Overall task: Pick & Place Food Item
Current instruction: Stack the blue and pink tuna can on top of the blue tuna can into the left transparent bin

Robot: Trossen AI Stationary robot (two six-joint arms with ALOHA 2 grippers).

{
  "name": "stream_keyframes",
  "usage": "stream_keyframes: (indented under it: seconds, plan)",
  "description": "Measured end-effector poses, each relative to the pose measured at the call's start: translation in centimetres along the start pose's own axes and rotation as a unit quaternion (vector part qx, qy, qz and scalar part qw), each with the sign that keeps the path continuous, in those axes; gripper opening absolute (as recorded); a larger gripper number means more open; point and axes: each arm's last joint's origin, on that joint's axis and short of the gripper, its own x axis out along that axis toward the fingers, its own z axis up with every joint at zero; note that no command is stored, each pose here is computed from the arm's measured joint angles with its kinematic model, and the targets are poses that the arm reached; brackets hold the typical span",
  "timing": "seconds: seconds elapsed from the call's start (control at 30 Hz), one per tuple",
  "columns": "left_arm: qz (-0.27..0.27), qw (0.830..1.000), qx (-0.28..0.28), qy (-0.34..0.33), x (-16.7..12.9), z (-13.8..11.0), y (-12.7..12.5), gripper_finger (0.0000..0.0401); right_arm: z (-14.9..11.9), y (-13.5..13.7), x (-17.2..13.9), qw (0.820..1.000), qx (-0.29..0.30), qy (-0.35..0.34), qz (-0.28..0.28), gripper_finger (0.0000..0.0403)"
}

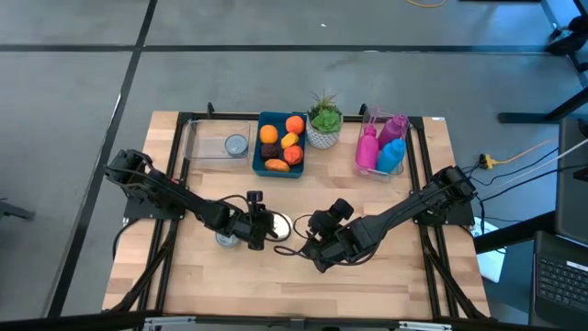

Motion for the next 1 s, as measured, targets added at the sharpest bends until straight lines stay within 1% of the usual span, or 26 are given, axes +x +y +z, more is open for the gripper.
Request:
stream_keyframes:
  seconds: [0.23, 0.47, 0.67, 0.87, 1.0]
  plan:
    - [-0.008, 1.000, -0.003, 0.002, 0.2, -0.3, -0.1, 0.0143, 0.0, 0.0, 0.0, 1.000, 0.002, 0.000, -0.001, 0.0341]
    - [0.000, 1.000, -0.012, 0.007, 0.6, -1.0, 0.0, 0.0143, 0.1, -0.1, 0.1, 1.000, 0.003, -0.003, -0.004, 0.0341]
    - [0.001, 1.000, -0.012, 0.006, 0.6, -1.0, -0.1, 0.0143, 0.2, -0.2, 0.2, 1.000, 0.004, -0.006, -0.007, 0.0341]
    - [0.017, 1.000, -0.010, -0.009, 0.7, -0.8, 0.0, 0.0143, 0.4, -0.3, 0.3, 1.000, 0.005, -0.010, -0.011, 0.0341]
    - [0.013, 1.000, -0.023, -0.009, 0.7, -0.8, 0.0, 0.0143, 0.4, -0.3, 0.4, 1.000, 0.007, -0.006, -0.010, 0.0341]
